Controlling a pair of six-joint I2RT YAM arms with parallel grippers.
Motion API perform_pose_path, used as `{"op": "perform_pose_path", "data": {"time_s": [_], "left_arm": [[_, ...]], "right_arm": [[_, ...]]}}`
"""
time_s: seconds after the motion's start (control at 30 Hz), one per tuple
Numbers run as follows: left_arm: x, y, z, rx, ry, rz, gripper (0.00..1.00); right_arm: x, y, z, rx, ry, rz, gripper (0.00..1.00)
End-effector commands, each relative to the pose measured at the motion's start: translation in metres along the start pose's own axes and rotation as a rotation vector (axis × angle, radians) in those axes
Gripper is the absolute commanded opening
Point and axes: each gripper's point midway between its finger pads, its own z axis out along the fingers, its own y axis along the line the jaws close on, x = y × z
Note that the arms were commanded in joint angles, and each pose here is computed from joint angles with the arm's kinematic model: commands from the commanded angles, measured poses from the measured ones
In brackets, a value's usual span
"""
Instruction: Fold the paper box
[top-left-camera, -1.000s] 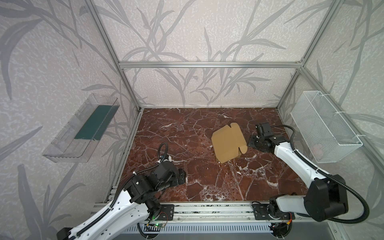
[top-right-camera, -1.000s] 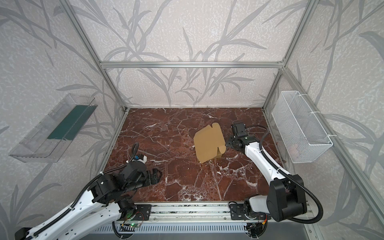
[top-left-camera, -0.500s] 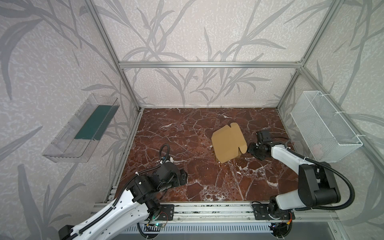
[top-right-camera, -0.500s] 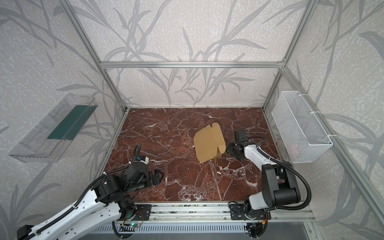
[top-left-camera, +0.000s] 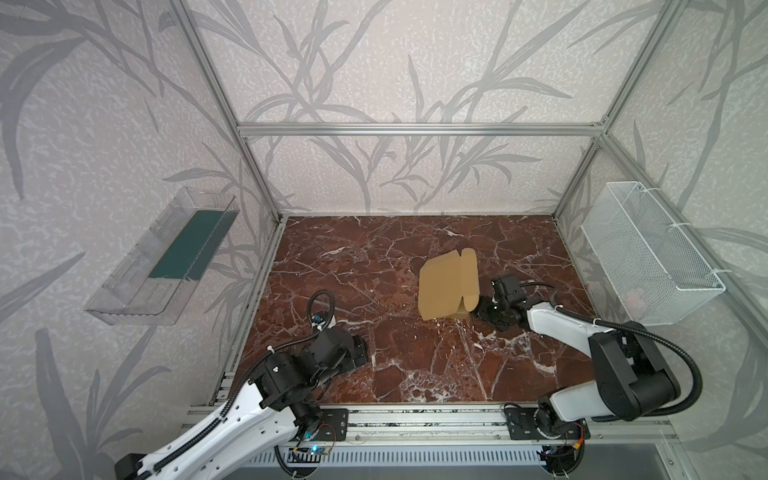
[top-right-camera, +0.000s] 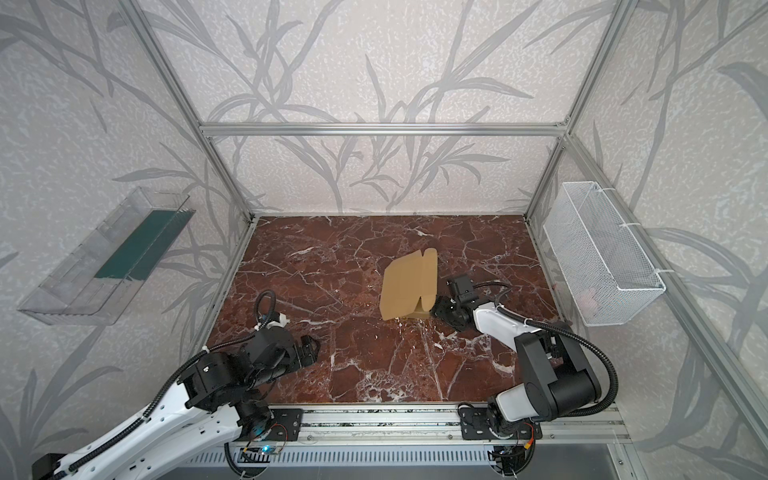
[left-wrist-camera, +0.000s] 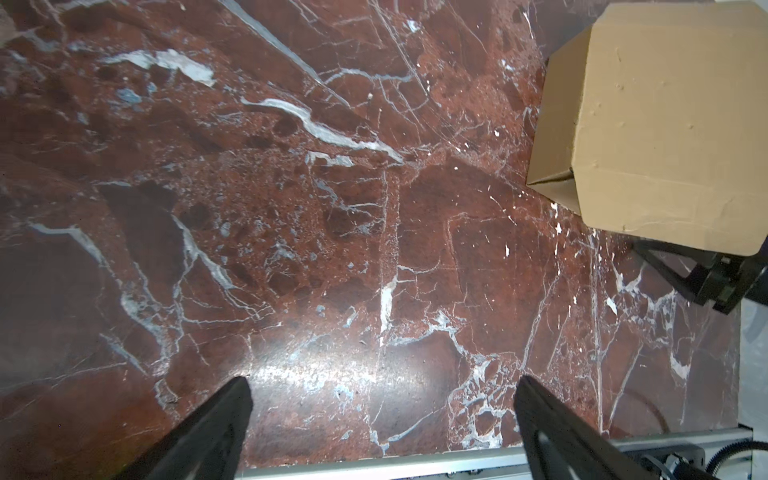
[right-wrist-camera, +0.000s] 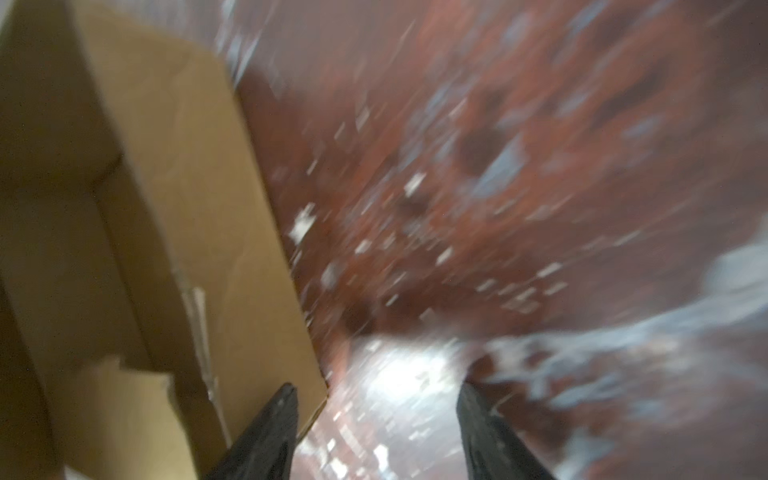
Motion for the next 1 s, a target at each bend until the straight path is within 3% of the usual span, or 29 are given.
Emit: {"op": "perform_pose_path", "data": {"time_s": [0.0,0.33,0.4,0.57,0.97], "left_arm": [[-0.012,0.013,-0.012,-0.061,-0.061,-0.052,0.99],[-0.008,0.012,-0.002,-0.105,-0.035,-0.133,0.99],[-0.005,0.012,0.002,-0.123,-0.023,-0.137,0.99],[-0.002,0.006,0.012,-0.122,-0.011,-0.144,0.99],[0.015,-0.021,0.029,-0.089,-0.018,-0.116,0.98]], "right_arm": [[0.018,0.027,-0.004,-0.050,-0.030,-0.034,0.62],[0.120,0.133,-0.010,-0.161,0.033,-0.369,0.62],[0.116,0.137,-0.022,-0.161,0.011,-0.386,0.62],[0.062,0.141,-0.073,-0.161,-0.202,-0.417,0.64],[-0.004,0.203,-0.097,-0.190,-0.188,-0.508,0.64]]}}
